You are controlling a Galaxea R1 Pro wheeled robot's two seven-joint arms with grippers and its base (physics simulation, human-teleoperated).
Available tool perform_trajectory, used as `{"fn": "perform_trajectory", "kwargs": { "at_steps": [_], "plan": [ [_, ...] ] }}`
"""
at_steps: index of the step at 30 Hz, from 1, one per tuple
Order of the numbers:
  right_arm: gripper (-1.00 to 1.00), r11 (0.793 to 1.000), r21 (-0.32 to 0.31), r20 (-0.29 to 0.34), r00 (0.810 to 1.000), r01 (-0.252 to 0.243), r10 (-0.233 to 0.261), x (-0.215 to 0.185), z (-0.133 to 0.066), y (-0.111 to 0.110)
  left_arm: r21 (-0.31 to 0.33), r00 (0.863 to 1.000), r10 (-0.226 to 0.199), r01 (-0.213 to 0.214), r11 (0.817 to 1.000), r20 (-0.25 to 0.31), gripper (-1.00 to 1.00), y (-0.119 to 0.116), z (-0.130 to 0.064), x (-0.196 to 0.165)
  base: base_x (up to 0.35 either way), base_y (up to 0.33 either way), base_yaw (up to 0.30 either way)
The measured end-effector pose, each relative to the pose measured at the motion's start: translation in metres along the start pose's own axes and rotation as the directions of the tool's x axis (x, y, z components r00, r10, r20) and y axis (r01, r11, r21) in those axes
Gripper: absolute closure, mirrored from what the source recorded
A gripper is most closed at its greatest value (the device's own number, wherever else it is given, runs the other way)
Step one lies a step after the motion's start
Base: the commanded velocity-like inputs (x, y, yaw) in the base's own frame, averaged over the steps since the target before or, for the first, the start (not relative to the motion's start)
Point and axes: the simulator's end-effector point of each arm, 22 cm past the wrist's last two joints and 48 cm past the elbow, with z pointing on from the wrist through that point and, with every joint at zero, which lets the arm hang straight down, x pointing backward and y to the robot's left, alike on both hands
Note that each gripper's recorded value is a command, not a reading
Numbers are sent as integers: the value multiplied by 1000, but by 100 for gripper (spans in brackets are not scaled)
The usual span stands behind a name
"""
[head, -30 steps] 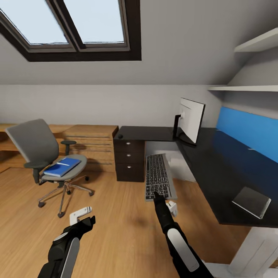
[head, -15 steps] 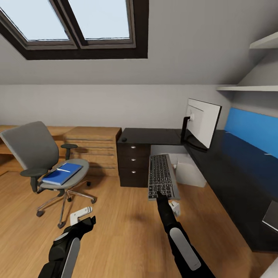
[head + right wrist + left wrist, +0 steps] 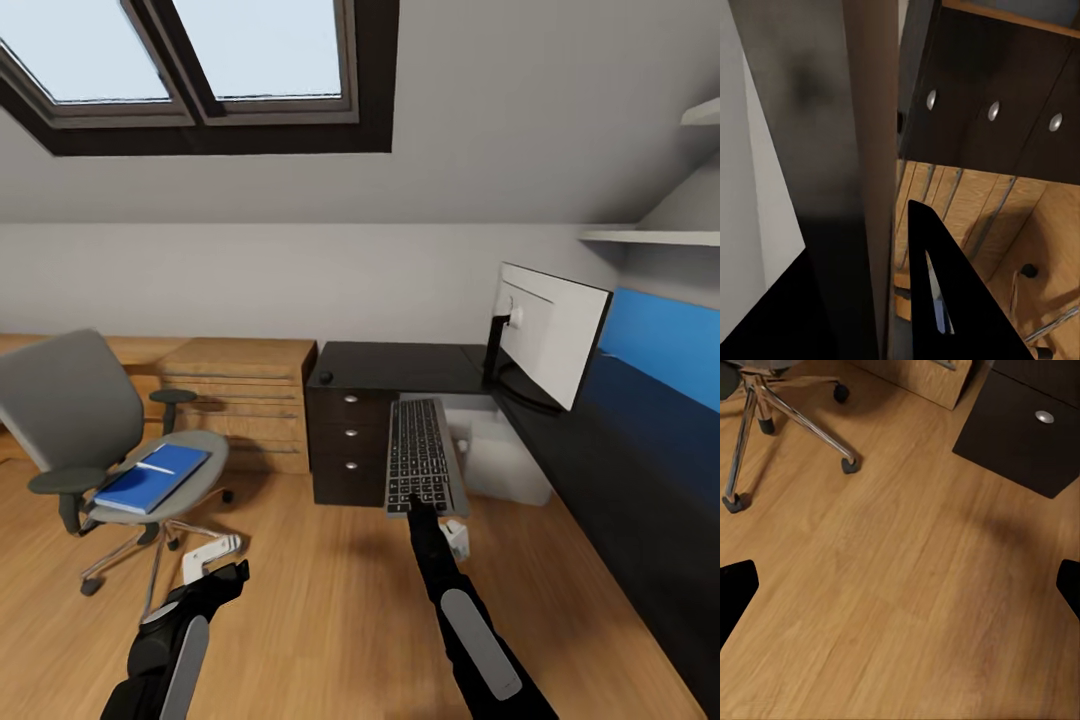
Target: In the bedroom, organize the workspace by keeping the computer under the desk, ensuring the monitor is on the desk, placing the keyboard on the desk next to the monitor, placing the mouse on the desk next to the keyboard, moving the folder from the swivel chair onto the desk next to the mouse, stacking the notebook on top of the folder with the pen on top of the notebook, and positioning the swivel chair next to the desk.
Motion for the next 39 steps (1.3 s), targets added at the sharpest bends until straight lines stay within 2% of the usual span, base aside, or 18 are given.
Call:
{"fn": "perform_trajectory", "kwargs": {
  "at_steps": [12,18,23,29,34,39],
  "plan": [
    [100,1000,11,-2,1000,23,-23,-16,0,12,0,1000,1,-1,1000,-2,-100,-4,-12,-17,322,2,0],
    [100,1000,18,0,1000,22,-22,-23,-1,9,0,1000,1,-1,1000,-2,-100,-5,-13,-18,322,0,0],
    [100,999,33,-38,999,-17,19,-15,-1,4,0,1000,1,-1,1000,-3,-100,-5,-13,-18,322,0,0],
    [100,995,66,-161,983,-79,89,13,-5,-8,0,1000,1,-1,1000,-3,-100,-5,-13,-18,322,0,0],
    [100,982,83,-182,967,-167,180,13,-5,-9,0,1000,1,-1,1000,-3,-100,-5,-13,-18,322,17,0],
    [100,976,86,-178,961,-200,213,14,-5,-8,1,1000,1,-1,1000,-3,-100,-5,-13,-18,322,92,0]
  ]
}}
